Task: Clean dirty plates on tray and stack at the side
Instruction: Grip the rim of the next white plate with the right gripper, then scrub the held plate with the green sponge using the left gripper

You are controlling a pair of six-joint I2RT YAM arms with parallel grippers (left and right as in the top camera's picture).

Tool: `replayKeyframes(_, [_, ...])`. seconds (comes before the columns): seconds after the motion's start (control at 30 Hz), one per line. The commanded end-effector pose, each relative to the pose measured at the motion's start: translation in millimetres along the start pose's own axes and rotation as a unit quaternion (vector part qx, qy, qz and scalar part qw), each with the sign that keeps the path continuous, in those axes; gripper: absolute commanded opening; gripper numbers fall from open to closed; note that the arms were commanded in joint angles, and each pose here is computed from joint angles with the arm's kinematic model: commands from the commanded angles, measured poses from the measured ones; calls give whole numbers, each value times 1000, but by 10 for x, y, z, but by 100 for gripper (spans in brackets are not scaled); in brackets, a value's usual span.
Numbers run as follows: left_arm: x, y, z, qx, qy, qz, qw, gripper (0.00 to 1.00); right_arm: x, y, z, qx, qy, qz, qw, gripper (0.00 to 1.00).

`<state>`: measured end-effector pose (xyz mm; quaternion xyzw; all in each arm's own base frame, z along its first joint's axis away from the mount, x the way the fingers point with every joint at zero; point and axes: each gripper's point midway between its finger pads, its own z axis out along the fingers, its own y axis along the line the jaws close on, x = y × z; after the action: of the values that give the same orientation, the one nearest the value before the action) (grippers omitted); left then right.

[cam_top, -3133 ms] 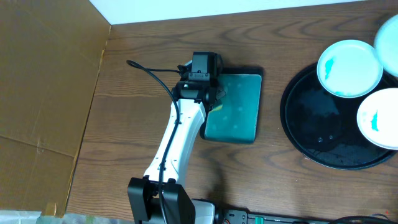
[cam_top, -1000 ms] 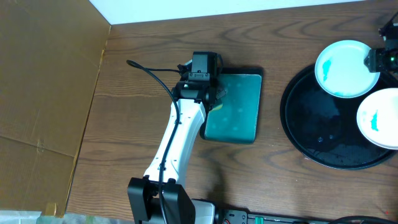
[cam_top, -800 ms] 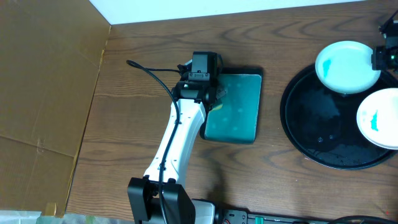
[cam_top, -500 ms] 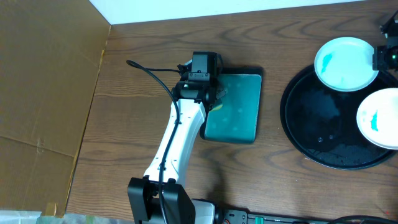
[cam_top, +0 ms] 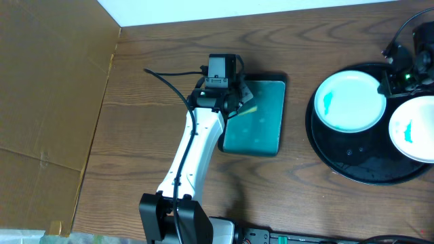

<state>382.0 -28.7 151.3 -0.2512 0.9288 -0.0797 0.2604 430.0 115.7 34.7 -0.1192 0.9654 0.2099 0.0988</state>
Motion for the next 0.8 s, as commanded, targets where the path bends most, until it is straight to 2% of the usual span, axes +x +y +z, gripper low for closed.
replayKeyframes(0.0, [197,-322,-16,78,44,21,996,7,45,1,-38,32,8,-25,999,1])
replayKeyframes(0.33, [773,-1187,128,149,74,83,983,7,333,-28,141,38,45,-18,998,1])
replayKeyframes(0.53, [1158,-1795,334,208,70,134,966,7,428,-57,215,37,50,-16,998,1])
replayKeyframes(0.77, [1590,-2156,646,239,77,171,953,7,395,-59,221,39,43,-2,998,1])
